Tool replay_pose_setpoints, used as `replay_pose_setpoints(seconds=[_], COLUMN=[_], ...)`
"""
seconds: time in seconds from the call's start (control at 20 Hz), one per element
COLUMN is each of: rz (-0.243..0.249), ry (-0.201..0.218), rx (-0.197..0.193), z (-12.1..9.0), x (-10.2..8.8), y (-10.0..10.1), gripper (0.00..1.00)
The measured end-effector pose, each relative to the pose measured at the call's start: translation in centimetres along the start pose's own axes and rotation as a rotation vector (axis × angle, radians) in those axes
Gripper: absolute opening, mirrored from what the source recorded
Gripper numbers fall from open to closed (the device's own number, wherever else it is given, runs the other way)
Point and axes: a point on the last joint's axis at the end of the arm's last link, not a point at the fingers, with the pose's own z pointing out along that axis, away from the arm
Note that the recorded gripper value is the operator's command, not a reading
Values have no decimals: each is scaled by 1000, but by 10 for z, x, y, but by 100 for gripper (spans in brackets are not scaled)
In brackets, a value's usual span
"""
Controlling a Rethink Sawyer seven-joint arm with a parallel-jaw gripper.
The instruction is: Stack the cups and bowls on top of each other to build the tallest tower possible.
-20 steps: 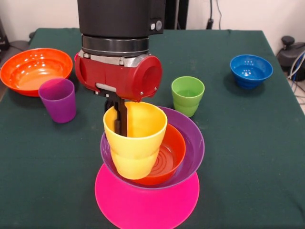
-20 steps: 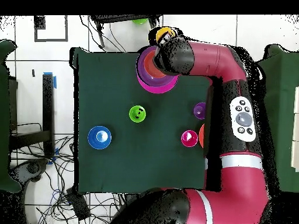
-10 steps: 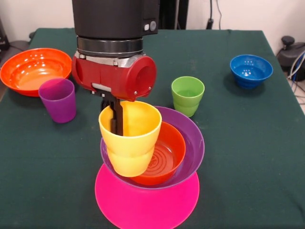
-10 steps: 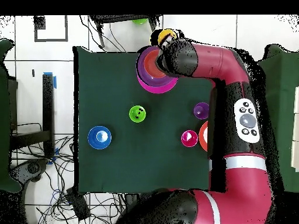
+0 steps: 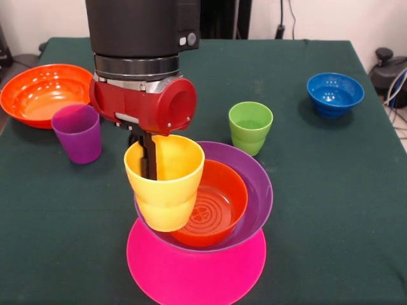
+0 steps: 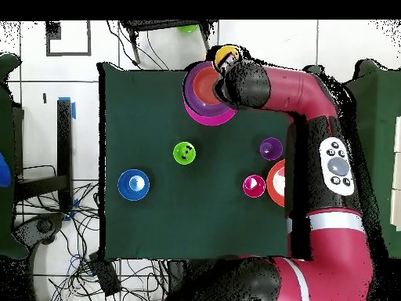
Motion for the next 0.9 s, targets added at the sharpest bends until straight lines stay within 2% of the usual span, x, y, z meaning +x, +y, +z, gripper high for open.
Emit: replay_pose_setpoints(seconds=[0.25,0.9], rz=[-10,-28], ry=[1,-11], rx=[-6,-10], z=[4,-5], x=[11,12], y=[0,7], gripper=[0,0])
